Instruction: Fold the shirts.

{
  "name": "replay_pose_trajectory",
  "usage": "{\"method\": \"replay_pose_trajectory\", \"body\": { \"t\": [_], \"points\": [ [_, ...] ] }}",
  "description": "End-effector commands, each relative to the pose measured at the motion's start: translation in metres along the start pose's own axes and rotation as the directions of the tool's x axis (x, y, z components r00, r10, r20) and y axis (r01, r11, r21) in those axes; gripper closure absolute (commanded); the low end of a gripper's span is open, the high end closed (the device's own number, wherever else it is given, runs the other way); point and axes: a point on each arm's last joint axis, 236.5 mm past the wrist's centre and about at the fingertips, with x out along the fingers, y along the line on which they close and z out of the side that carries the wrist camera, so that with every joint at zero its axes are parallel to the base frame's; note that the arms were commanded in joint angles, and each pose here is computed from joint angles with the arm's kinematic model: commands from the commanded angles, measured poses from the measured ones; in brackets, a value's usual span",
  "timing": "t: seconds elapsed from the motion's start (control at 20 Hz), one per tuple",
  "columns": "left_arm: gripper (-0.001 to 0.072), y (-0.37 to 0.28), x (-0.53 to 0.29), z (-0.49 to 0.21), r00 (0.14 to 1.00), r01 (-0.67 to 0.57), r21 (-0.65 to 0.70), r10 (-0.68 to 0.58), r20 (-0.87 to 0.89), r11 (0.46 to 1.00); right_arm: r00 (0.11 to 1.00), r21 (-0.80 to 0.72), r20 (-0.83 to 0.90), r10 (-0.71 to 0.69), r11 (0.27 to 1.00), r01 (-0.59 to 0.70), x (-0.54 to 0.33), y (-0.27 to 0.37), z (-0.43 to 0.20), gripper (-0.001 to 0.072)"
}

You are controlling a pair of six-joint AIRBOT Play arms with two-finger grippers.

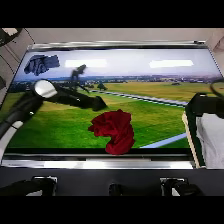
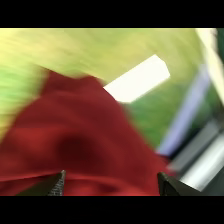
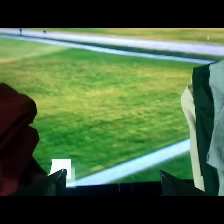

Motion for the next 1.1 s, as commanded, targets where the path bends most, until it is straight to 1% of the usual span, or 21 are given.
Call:
{"method": "replay_pose_trajectory", "body": {
  "t": [0.0,0.05,0.15,0.25,0.35,0.4,0.45,0.65,0.75,0.85,0.9,0.95,1.0,1.05],
  "points": [
    [0.0086,0.106,-0.055,-0.014,0.978,-0.201,-0.125,0.193,-0.075,0.972,0.96,0.008,-0.253,0.12,0.993,-0.122,0.048,0.033,-0.044,0.0044],
    [0.0098,0.131,-0.057,-0.038,0.969,-0.228,-0.191,0.204,-0.139,0.955,0.929,0.035,-0.315,0.195,0.98,-0.194,0.066,0.051,-0.063,0.0044],
    [0.0098,0.161,-0.042,-0.093,0.953,-0.245,-0.296,0.172,-0.25,0.923,0.858,0.12,-0.409,0.312,0.95,-0.288,0.099,0.079,-0.101,0.0043],
    [0.0098,0.175,-0.018,-0.137,0.938,-0.255,-0.33,0.149,-0.313,0.909,0.795,0.194,-0.49,0.359,0.933,-0.302,0.125,0.089,-0.14,0.0043],
    [0.0101,0.175,0.006,-0.154,0.952,-0.227,-0.401,0.115,-0.284,0.887,0.753,0.22,-0.557,0.35,0.937,-0.273,0.138,0.085,-0.172,0.0043],
    [0.0171,0.171,0.016,-0.154,0.962,-0.201,-0.428,0.094,-0.258,0.881,0.745,0.221,-0.572,0.343,0.939,-0.263,0.143,0.083,-0.18,0.0043],
    [0.0196,0.165,0.026,-0.152,0.97,-0.171,-0.444,0.071,-0.233,0.879,0.741,0.222,-0.578,0.342,0.94,-0.26,0.146,0.083,-0.185,0.0043],
    [0.0196,0.145,0.058,-0.156,0.969,-0.134,-0.452,0.021,-0.248,0.882,0.774,0.23,-0.529,0.349,0.937,-0.265,0.155,0.084,-0.175,0.0043],
    [0.0196,0.139,0.07,-0.147,0.978,-0.116,-0.456,0.02,-0.21,0.882,0.782,0.23,-0.516,0.35,0.936,-0.267,0.157,0.084,-0.172,0.0043],
    [0.0197,0.131,0.076,-0.133,0.989,-0.079,-0.484,0.006,-0.149,0.871,0.78,0.217,-0.519,0.35,0.937,-0.276,0.156,0.084,-0.172,0.0043],
    [0.0201,0.129,0.08,-0.134,0.988,-0.074,-0.488,-0.001,-0.152,0.87,0.78,0.215,-0.519,0.35,0.937,-0.276,0.156,0.084,-0.172,0.0043],
    [0.0249,0.126,0.084,-0.138,0.986,-0.076,-0.485,-0.007,-0.169,0.871,0.78,0.216,-0.52,0.35,0.936,-0.277,0.157,0.084,-0.172,0.0043],
    [0.026,0.123,0.089,-0.143,0.982,-0.079,-0.482,-0.015,-0.188,0.872,0.78,0.216,-0.519,0.35,0.936,-0.277,0.156,0.084,-0.172,0.0043],
    [0.0309,0.121,0.093,-0.146,0.98,-0.08,-0.488,-0.02,-0.198,0.869,0.78,0.216,-0.519,0.35,0.936,-0.277,0.157,0.084,-0.172,0.0043]
  ]
}}
